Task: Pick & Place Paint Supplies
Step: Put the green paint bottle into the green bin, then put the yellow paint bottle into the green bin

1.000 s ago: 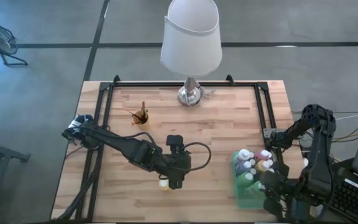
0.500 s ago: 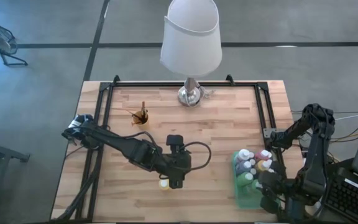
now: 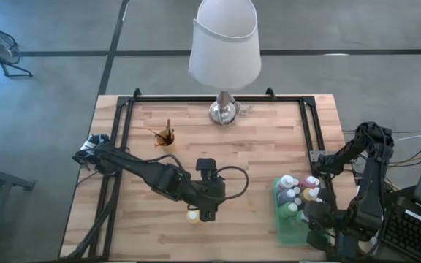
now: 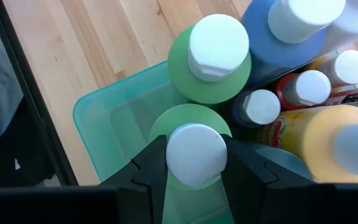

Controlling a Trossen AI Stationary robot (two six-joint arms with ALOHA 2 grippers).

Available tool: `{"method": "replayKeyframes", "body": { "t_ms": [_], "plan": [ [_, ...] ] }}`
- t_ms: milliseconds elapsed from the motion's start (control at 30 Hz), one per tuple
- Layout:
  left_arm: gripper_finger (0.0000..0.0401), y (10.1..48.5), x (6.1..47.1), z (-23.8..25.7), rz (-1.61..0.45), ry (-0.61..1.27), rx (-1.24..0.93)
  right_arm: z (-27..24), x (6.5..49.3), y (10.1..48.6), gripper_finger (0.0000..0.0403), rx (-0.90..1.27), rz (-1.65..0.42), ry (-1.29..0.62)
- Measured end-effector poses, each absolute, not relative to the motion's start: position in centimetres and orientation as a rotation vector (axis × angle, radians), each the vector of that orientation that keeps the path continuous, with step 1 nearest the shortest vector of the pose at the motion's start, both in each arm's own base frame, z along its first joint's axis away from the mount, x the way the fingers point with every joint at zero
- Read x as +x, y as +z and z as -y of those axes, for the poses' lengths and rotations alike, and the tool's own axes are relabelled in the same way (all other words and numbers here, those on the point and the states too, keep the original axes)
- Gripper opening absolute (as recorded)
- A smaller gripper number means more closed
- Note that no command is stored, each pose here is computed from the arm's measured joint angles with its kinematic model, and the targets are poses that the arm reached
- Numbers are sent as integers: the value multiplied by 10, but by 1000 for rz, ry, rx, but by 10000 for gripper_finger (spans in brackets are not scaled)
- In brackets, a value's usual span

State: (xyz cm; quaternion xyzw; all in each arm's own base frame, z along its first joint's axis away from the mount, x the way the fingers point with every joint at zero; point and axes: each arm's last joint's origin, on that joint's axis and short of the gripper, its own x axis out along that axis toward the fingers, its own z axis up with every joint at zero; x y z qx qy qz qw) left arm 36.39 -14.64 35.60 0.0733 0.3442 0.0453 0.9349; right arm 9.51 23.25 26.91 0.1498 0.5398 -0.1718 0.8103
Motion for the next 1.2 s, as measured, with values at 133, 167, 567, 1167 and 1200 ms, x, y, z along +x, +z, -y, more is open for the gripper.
{"method": "replayKeyframes", "body": {
  "t_ms": [133, 167, 567, 1167, 1200],
  "plan": [
    [310, 356, 364, 146, -701, 92, 149, -230, 94, 270, 114, 307, -1166, -377],
    [310, 356, 364, 147, -699, 92, 148, -230, 94, 270, 114, 304, -1171, -379],
    [310, 356, 364, 147, -699, 92, 148, -230, 94, 270, 145, 292, -1178, -369],
    [310, 345, 367, 148, -698, 89, 153, -229, 93, 282, 227, 256, -1183, -356],
    [310, 345, 367, 148, -694, 89, 153, -229, 93, 285, 229, 252, -1182, -356]
  ]
}}
